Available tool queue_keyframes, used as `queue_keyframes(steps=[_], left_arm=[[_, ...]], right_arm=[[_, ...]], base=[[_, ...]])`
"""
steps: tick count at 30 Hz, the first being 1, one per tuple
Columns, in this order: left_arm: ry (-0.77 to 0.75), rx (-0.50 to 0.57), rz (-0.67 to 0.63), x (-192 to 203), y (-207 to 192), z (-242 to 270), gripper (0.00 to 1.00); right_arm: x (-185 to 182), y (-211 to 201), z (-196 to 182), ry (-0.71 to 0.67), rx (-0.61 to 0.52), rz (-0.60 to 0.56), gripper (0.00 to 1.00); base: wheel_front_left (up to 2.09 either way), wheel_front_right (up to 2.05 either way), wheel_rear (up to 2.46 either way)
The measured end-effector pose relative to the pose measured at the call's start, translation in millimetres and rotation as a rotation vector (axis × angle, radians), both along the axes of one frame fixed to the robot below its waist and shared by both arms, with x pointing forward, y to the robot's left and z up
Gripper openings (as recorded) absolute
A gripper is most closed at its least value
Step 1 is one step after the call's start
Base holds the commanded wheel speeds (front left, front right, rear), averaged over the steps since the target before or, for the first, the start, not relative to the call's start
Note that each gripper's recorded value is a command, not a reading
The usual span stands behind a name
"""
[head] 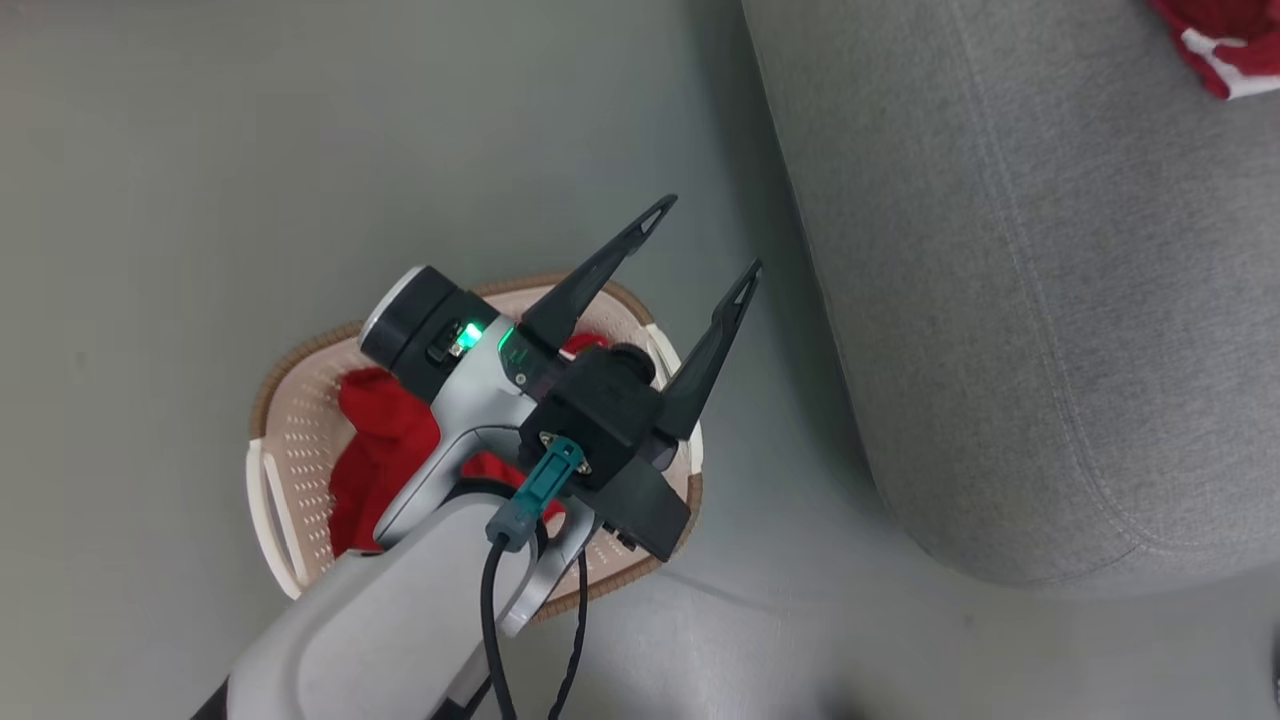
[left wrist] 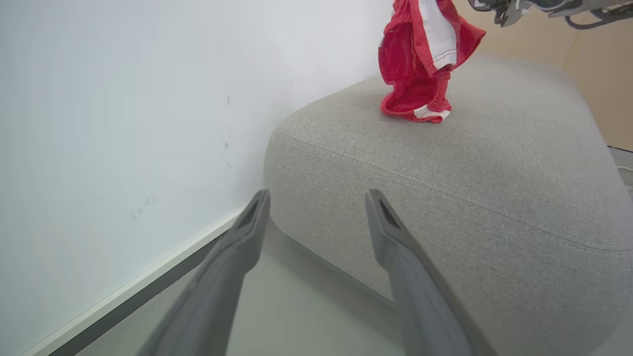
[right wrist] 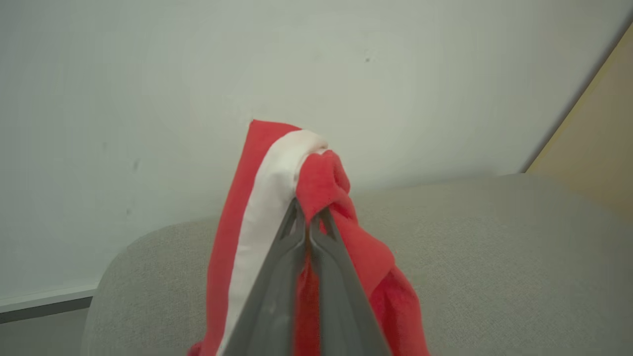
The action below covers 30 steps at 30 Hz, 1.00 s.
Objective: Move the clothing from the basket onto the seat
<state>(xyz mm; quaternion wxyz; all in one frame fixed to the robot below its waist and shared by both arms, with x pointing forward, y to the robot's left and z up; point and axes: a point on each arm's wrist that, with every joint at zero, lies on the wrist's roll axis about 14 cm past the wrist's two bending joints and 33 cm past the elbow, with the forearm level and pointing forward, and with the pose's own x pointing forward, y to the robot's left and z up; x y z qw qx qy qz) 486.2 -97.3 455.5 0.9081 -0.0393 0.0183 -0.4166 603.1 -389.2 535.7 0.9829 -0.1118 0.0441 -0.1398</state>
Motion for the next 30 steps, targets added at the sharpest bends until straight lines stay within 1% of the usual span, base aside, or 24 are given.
queue_keyframes(steps=[4,7,8,9,10,12,16,24,27,30], left_arm=[[-0.005,0.009,-0.01,9,-3,-11,1.0],[0.004,0.013,-0.01,17,-4,-22,1.0],[0.008,0.012,-0.011,19,-4,-26,1.0],[0.017,0.015,-0.011,20,-5,-30,1.0],[0.024,0.018,-0.011,22,-5,-35,1.0],[0.042,0.024,-0.011,23,-5,-46,1.0],[0.061,0.034,0.005,26,-2,-58,1.0],[0.065,0.039,0.052,30,7,-60,1.0],[0.073,0.041,0.059,23,9,-59,1.0],[0.061,0.021,0.073,22,10,-48,1.0]], right_arm=[[5,4,-35,0.049,0.03,-0.004,0.0],[14,15,-58,0.078,0.048,0.008,0.0],[16,18,-66,0.091,0.05,0.015,0.07],[18,21,-74,0.106,0.053,0.019,0.31],[18,24,-83,0.121,0.056,0.025,0.45],[19,30,-99,0.154,0.051,0.045,1.0],[18,37,-116,0.185,0.041,0.075,1.0],[1,54,-125,0.208,0.06,0.116,1.0],[-9,59,-124,0.211,0.073,0.122,1.0],[-18,63,-117,0.202,0.073,0.139,1.0]], base=[[0.0,0.0,0.0],[0.0,0.0,0.0],[0.0,0.0,0.0],[0.0,0.0,0.0],[0.0,0.0,0.0],[0.0,0.0,0.0],[0.0,0.0,0.0],[0.0,0.0,0.0],[0.0,0.0,0.0],[0.0,0.0,0.0]])
